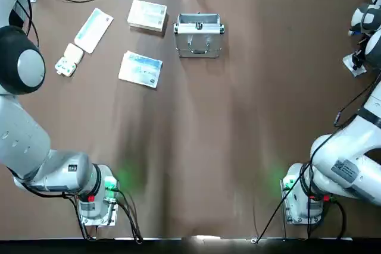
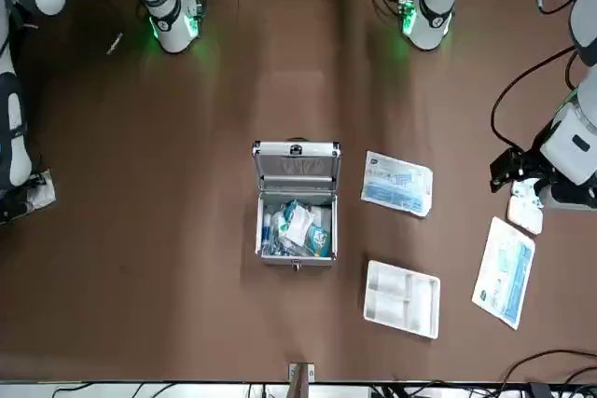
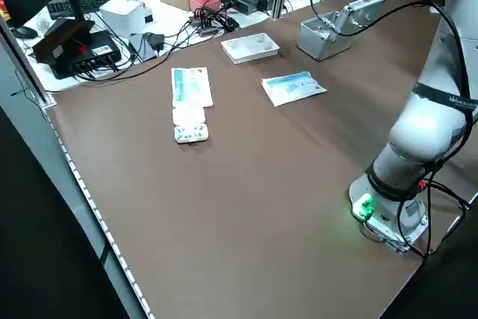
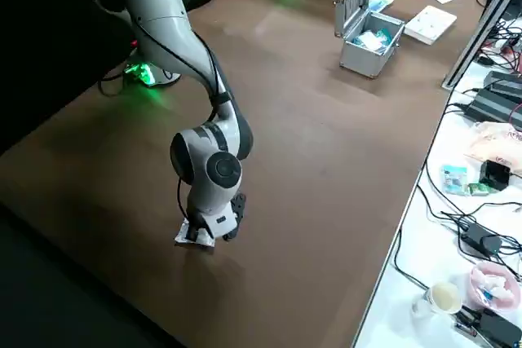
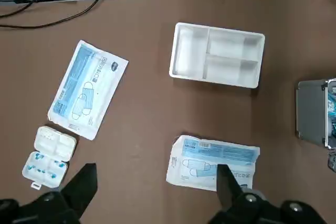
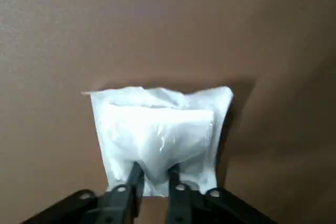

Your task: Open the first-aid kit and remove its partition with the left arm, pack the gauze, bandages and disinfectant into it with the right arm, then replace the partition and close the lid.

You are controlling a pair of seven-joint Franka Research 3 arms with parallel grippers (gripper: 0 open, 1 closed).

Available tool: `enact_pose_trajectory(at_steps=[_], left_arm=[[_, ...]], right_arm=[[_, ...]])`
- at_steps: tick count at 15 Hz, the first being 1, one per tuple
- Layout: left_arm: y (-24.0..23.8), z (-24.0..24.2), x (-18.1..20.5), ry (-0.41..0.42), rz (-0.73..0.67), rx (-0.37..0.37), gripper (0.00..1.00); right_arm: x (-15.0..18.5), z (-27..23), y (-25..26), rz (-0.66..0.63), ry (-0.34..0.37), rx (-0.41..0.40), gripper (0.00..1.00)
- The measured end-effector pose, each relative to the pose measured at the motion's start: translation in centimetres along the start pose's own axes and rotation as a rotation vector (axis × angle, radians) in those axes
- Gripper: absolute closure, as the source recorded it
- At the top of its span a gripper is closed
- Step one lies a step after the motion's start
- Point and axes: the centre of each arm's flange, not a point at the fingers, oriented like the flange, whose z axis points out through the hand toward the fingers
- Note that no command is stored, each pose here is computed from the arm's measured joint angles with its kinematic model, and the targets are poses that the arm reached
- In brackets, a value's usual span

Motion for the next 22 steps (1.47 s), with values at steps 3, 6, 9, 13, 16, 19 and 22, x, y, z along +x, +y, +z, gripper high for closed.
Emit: enact_pose_trajectory(at_steps=[3,6,9,13,16,19,22], left_arm=[[0.0,0.0,0.0,0.001,0.0,0.0,0.0],[0.0,0.0,0.0,0.001,0.0,0.0,0.0],[-0.3,0.2,0.1,-0.001,-0.004,0.001,0.0],[-0.7,0.3,0.1,-0.003,-0.009,0.001,0.0],[-0.7,0.3,0.1,-0.003,-0.01,0.002,0.0],[-0.8,0.4,0.1,-0.003,-0.011,0.002,0.0],[-0.7,0.6,0.2,-0.007,-0.01,0.001,0.0]], right_arm=[[0.0,0.0,0.0,0.0,-0.001,0.001,0.89],[0.2,-0.1,-0.1,-0.003,-0.002,0.001,0.95],[1.7,-0.7,-1.8,-0.028,-0.019,0.031,0.95],[4.9,-3.6,-5.7,-0.021,0.013,0.171,0.95],[8.1,-10.0,-11.1,0.024,-0.001,0.245,0.95],[12.1,-17.6,-19.5,0.1,0.027,0.307,0.95],[15.9,-23.0,-29.2,0.175,0.06,0.38,0.95]])
